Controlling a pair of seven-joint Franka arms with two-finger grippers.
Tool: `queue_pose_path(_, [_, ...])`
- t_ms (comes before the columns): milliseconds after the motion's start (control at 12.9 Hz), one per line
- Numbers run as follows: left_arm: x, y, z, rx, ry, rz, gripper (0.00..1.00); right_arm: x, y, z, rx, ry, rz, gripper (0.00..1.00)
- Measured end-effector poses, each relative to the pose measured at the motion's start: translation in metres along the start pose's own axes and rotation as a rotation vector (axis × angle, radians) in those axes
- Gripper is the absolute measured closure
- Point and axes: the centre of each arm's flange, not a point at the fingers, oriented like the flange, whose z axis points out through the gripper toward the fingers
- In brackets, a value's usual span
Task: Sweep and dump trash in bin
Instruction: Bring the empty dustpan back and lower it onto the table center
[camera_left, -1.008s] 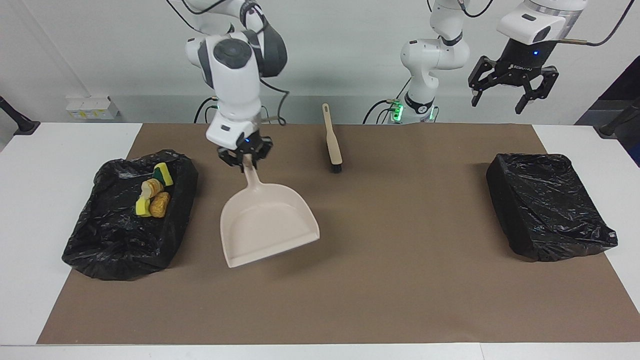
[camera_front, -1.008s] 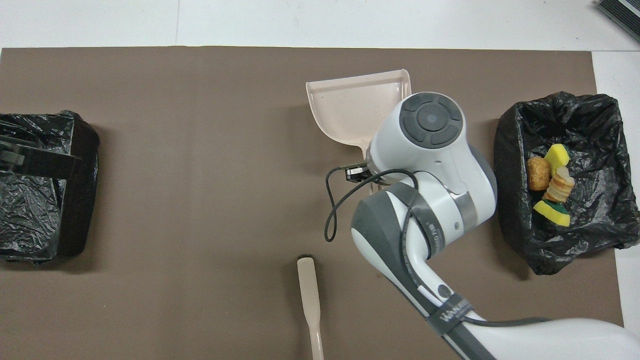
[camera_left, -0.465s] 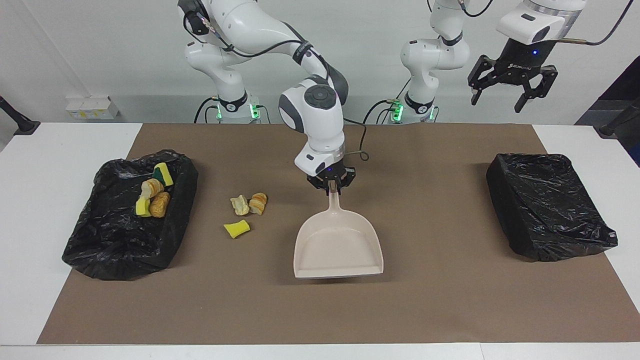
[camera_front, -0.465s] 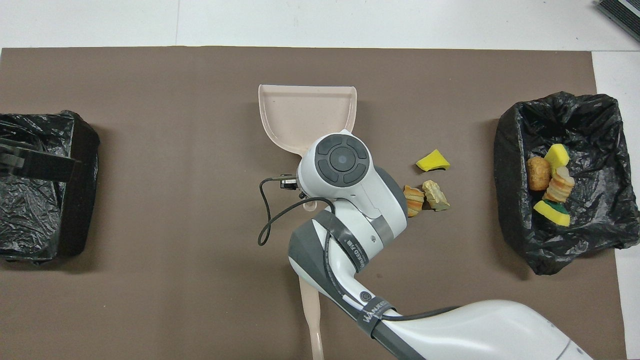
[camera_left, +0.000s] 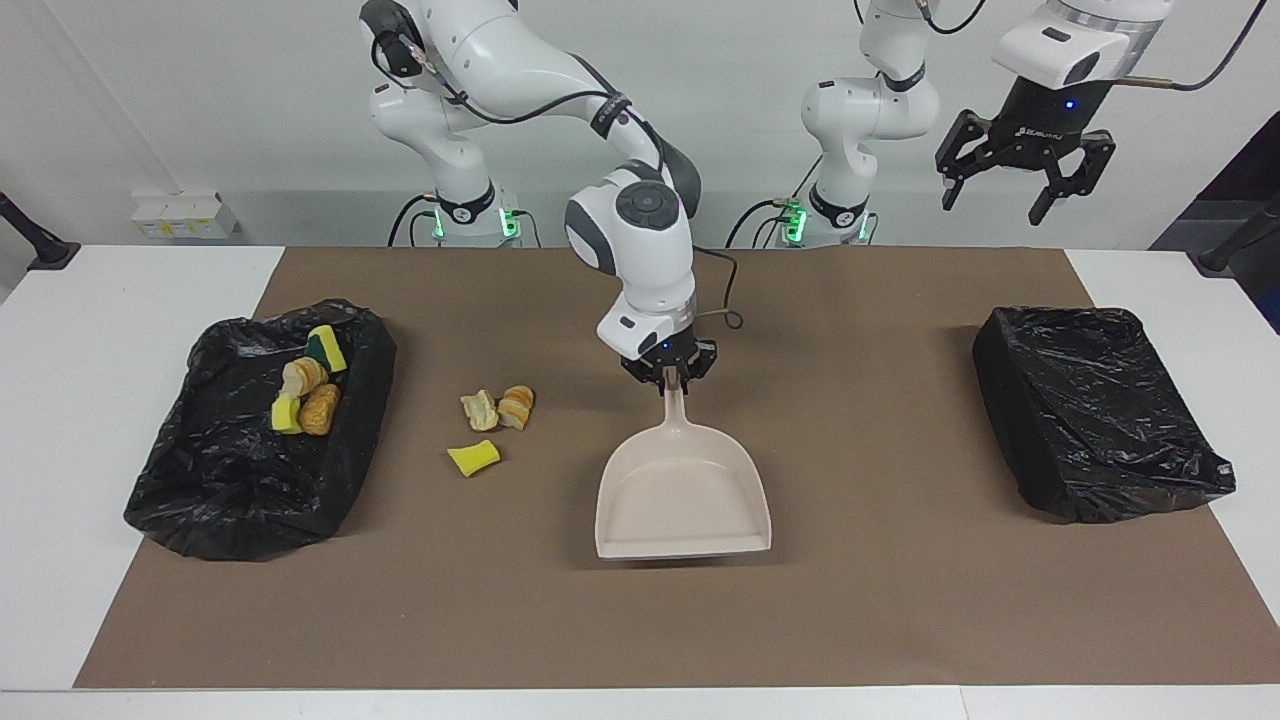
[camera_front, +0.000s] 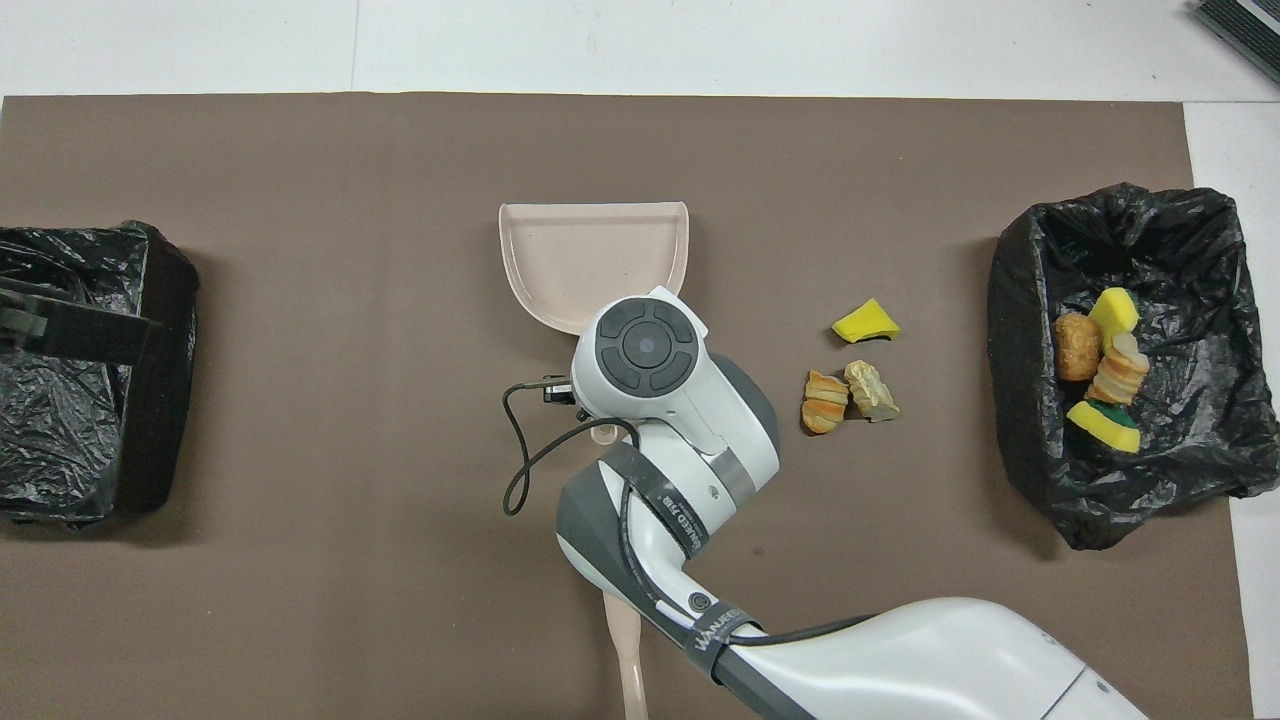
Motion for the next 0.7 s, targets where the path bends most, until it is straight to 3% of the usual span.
queue_pose_path(310, [0.003, 0.002, 0.001, 0.001, 0.013, 0.005, 0.00, -0.004, 0.003, 0.014, 0.004, 0.003, -0.001, 0.63])
queue_pose_path(465, [0.005, 0.003, 0.003, 0.002, 0.022, 0.007, 0.00, -0.005, 0.002, 0.000, 0.001, 0.011, -0.005, 0.42])
queue_pose_path(698, [0.010, 0.005, 0.007, 0.004, 0.046, 0.011, 0.00, -0.023, 0.004, -0.060, -0.047, -0.005, -0.012, 0.05])
